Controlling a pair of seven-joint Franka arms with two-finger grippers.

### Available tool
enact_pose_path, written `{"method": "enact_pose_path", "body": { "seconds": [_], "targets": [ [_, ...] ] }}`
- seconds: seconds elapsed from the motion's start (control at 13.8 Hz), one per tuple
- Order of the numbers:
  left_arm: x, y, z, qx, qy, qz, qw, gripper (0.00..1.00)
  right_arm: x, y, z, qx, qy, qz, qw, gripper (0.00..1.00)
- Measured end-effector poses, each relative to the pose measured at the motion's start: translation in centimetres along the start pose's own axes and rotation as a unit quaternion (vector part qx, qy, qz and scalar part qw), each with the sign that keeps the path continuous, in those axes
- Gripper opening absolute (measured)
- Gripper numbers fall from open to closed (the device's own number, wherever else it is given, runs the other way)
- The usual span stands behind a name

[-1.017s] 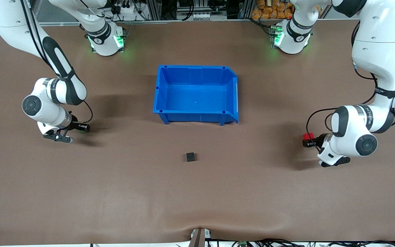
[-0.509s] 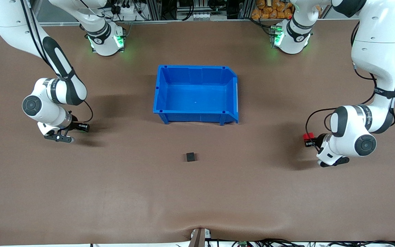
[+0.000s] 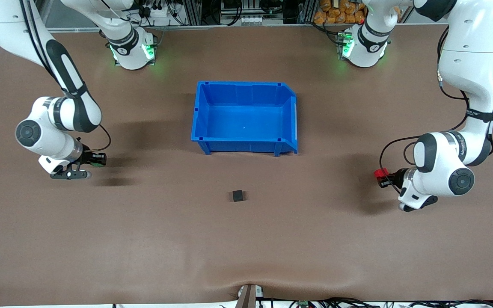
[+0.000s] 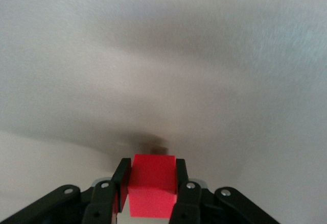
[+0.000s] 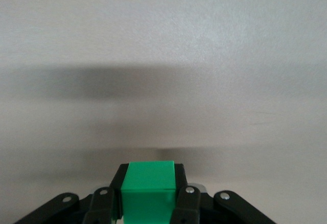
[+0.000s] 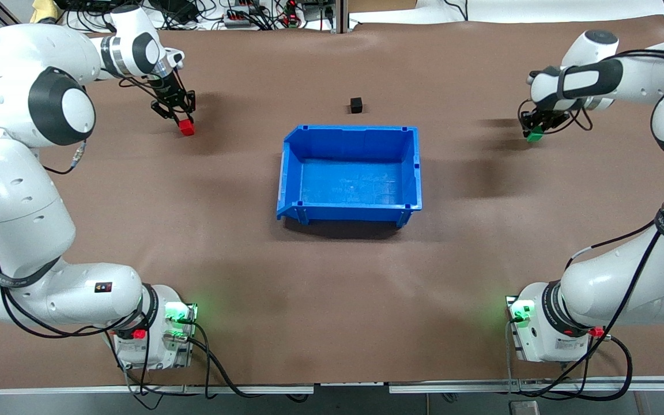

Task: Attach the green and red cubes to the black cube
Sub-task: 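Carry the red cube with the left gripper beside the black cube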

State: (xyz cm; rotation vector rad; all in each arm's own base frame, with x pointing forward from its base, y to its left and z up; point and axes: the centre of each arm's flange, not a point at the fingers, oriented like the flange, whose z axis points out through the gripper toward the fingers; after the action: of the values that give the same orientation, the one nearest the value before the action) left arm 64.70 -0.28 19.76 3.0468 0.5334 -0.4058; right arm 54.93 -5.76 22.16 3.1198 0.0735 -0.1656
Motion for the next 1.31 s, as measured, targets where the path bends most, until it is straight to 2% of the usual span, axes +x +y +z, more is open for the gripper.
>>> {"method": "enact_pose_path", "body": {
  "seconds": [0.15,0.36,0.8,1.02,1.31],
  "targets": [
    [0.2,0.6,-1.2,-0.005,0.003,-0.047,0.999,0.39,1.0,0.2,-2.4,0.002,-0.014,-0.019,1.0,0.39],
    [-0.1,4.0,-3.1,-0.047,-0.001,-0.144,0.988,0.39,2.2,0.4,-5.5,0.005,-0.028,-0.052,0.998,0.39],
    [-0.5,12.4,-3.5,-0.097,-0.016,-0.254,0.962,0.39,3.3,0.3,-8.2,0.005,-0.019,-0.133,0.991,0.39],
    [-0.5,15.9,-3.7,-0.129,-0.012,-0.321,0.938,0.39,3.5,-0.5,-8.6,0.005,-0.015,-0.152,0.988,0.39],
    [-2.1,21.7,-2.8,-0.163,-0.009,-0.424,0.891,0.39,3.9,-2.1,-9.2,0.005,-0.008,-0.173,0.985,0.39]
  ]
}}
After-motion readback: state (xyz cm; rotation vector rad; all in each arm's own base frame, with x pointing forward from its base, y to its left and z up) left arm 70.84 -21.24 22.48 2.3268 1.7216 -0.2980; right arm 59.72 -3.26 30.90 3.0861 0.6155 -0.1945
